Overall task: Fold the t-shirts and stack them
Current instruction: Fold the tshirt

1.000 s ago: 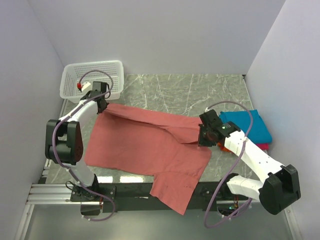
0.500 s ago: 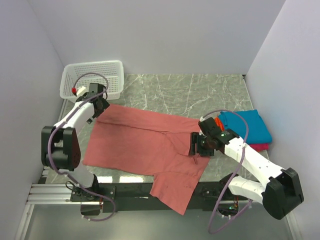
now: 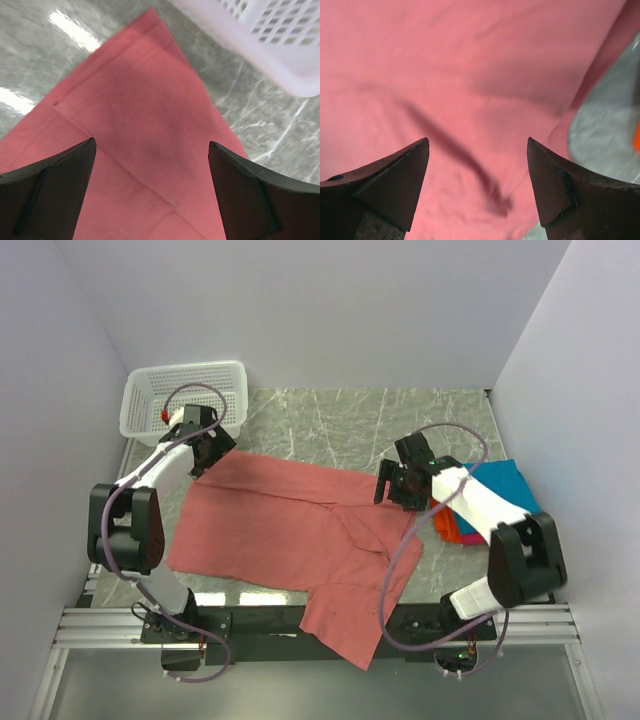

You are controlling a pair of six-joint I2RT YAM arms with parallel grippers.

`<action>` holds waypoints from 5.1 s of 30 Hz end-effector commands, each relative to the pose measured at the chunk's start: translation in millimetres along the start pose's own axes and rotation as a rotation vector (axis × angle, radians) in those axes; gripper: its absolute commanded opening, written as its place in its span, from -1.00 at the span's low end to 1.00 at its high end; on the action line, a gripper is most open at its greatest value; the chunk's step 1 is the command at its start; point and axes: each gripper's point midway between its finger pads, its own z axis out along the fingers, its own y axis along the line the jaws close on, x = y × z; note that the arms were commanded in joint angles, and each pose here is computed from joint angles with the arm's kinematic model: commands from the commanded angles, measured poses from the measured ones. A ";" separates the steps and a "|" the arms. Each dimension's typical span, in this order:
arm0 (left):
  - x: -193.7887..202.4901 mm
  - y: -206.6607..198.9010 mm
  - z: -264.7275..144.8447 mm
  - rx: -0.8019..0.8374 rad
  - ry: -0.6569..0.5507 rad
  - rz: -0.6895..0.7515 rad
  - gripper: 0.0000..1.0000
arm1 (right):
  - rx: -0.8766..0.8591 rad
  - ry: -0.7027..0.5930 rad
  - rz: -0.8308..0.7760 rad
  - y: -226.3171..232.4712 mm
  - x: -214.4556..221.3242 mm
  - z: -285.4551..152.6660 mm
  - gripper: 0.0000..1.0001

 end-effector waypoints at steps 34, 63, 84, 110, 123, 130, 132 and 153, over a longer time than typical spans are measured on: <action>11.2 24.6 19.4 -0.191 0.051 -0.075 0.99 | 0.105 -0.014 -0.115 -8.5 -200.8 89.4 0.70; 210.0 173.2 -130.9 -0.388 0.429 -0.319 0.99 | -0.098 -0.466 0.170 -17.2 -118.6 -67.9 0.89; 181.3 196.7 -101.8 -0.501 0.209 -0.399 -0.91 | -0.049 -0.322 0.128 -35.2 -66.7 -57.7 0.91; 154.4 171.3 -106.4 -0.391 0.165 -0.345 -0.99 | -0.031 0.410 -0.506 3.4 228.6 -32.6 0.46; 151.0 167.1 -108.0 -0.373 0.162 -0.342 -0.99 | 0.187 0.394 -0.472 -27.8 230.8 -23.9 -0.40; 145.0 159.2 -110.1 -0.348 0.157 -0.343 -0.99 | 0.233 0.228 -0.456 -14.0 185.9 -28.0 -1.00; 142.0 157.0 -109.7 -0.339 0.148 -0.346 -0.99 | 0.225 0.180 -0.439 -6.9 167.5 -30.6 -1.00; 92.9 103.8 -91.3 -0.246 0.121 -0.347 -0.99 | 0.209 -0.193 -0.378 33.9 -28.3 -63.9 -1.00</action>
